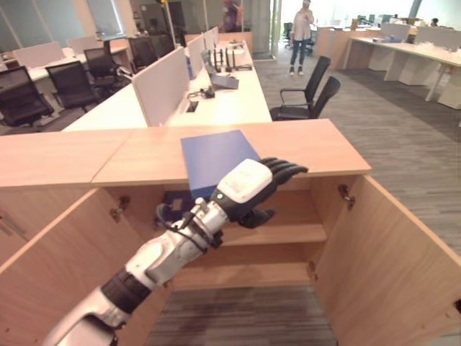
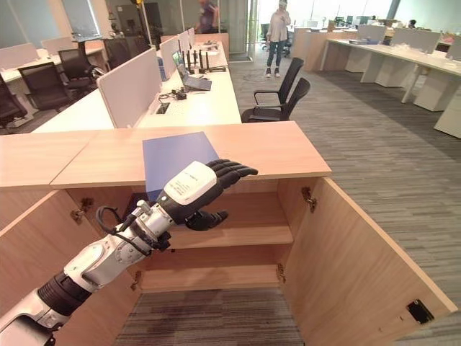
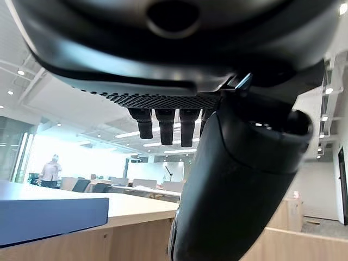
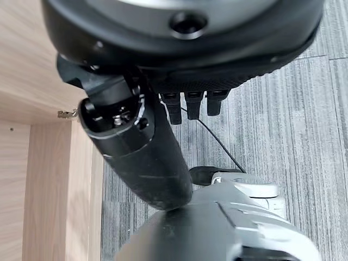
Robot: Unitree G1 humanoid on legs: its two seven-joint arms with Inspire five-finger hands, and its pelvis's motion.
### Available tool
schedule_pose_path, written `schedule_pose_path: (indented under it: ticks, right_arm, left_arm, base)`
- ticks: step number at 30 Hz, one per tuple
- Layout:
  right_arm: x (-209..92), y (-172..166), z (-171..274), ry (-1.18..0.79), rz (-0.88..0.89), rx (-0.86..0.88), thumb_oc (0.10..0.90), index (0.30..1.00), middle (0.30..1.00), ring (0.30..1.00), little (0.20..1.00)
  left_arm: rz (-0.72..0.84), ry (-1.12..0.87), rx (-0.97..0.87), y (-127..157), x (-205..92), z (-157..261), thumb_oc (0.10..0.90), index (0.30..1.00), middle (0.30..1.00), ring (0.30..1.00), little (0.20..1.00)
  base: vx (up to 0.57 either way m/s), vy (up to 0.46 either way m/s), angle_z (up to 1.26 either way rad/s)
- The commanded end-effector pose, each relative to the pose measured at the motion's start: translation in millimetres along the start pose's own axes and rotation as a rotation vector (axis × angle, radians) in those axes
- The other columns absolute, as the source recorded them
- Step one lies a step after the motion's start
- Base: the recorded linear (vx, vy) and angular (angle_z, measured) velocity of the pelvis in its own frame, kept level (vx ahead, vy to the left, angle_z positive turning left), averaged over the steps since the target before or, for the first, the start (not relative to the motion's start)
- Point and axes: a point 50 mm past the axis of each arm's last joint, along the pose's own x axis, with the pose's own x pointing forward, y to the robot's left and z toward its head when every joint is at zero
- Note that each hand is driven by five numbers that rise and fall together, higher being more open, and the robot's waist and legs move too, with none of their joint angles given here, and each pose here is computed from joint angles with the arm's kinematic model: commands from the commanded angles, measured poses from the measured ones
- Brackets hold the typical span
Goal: Put the empty folder in the office cabinet
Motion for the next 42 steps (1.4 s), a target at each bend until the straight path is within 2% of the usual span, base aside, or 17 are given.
schedule_pose_path:
  ticks: [1, 7, 22, 32, 42]
  right_arm:
    - [1, 30, 19, -0.044, 0.082, -0.042, 0.8, 0.9, 0.9, 0.9, 0.9]
    - [1, 31, 14, -0.025, 0.089, -0.05, 0.8, 0.9, 0.9, 0.9, 0.9]
    - [1, 28, 13, -0.015, 0.074, -0.048, 0.8, 0.9, 0.9, 0.9, 0.9]
    - [0, 30, 5, 0.021, 0.096, -0.052, 0.8, 0.9, 0.9, 0.9, 0.9]
    - [0, 33, 0, 0.043, 0.12, -0.06, 0.8, 0.9, 0.9, 0.9, 0.9]
  left_arm:
    - [0.287, -0.052, 0.166, 67, 44, -2, 0.8, 0.9, 0.9, 0.9, 0.9]
    - [0.277, 0.055, 0.184, 60, 47, -20, 0.8, 0.9, 0.9, 0.9, 0.9]
    - [0.331, 0.219, 0.243, 66, 46, -48, 0.8, 0.9, 0.9, 0.9, 0.9]
    - [0.237, 0.469, 0.216, 46, 18, -89, 0.8, 0.9, 0.9, 0.9, 0.9]
    - [0.197, 0.61, 0.194, 35, -4, -110, 0.8, 0.9, 0.9, 0.9, 0.9]
  base:
    - [0.01, 0.004, -0.05]
    - [0.0, 0.0, -0.02]
    - [0.0, -0.001, -0.04]
    - [0.0, 0.0, 0.0]
    - [0.01, -0.002, -0.03]
